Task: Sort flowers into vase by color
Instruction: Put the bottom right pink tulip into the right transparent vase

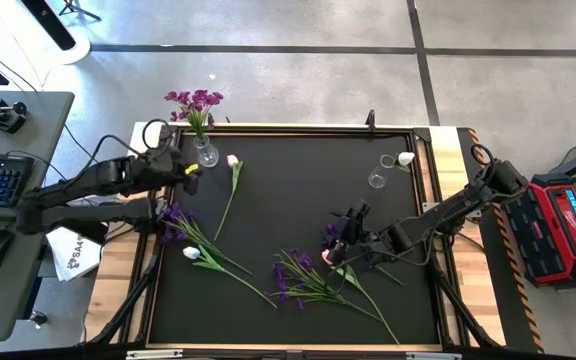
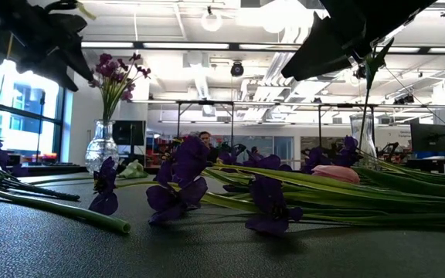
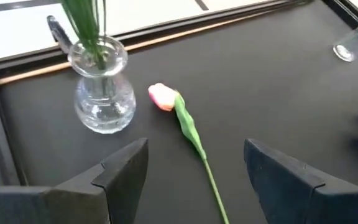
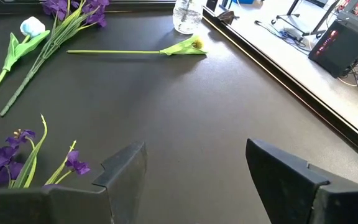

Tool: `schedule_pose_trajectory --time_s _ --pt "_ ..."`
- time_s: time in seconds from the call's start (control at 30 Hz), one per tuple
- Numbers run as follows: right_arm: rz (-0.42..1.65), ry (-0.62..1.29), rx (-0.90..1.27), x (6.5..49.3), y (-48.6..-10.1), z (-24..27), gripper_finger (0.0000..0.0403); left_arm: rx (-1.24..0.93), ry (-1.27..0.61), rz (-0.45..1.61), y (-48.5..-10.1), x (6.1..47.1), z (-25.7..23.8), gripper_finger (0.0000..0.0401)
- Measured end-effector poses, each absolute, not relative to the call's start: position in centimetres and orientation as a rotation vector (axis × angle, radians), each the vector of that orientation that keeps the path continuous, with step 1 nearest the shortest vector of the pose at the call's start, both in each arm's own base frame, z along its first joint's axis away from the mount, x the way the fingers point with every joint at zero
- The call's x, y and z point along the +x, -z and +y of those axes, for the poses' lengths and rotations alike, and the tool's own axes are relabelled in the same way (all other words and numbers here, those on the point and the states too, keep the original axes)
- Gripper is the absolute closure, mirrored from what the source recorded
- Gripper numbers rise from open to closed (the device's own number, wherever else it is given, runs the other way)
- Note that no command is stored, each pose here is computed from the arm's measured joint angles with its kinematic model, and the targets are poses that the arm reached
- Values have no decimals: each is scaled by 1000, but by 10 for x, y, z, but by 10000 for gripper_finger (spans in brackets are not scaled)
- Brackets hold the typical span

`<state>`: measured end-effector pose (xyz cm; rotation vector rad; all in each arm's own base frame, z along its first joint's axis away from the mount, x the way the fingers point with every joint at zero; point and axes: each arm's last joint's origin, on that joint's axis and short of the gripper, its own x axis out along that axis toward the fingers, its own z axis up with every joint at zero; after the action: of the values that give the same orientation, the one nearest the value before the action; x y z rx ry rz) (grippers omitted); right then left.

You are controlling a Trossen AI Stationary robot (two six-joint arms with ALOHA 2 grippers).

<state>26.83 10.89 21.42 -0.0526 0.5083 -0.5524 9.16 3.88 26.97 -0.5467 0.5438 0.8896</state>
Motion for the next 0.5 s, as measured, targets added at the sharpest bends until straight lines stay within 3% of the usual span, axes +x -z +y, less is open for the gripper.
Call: schedule_pose_trajectory --time_s 0.33,0.5 --pt "471 538 -29 272 -218 111 144 -469 -608 443 -282 116 17 149" --pt "597 336 -32 278 -242 118 144 -272 -496 421 -286 133 1 149"
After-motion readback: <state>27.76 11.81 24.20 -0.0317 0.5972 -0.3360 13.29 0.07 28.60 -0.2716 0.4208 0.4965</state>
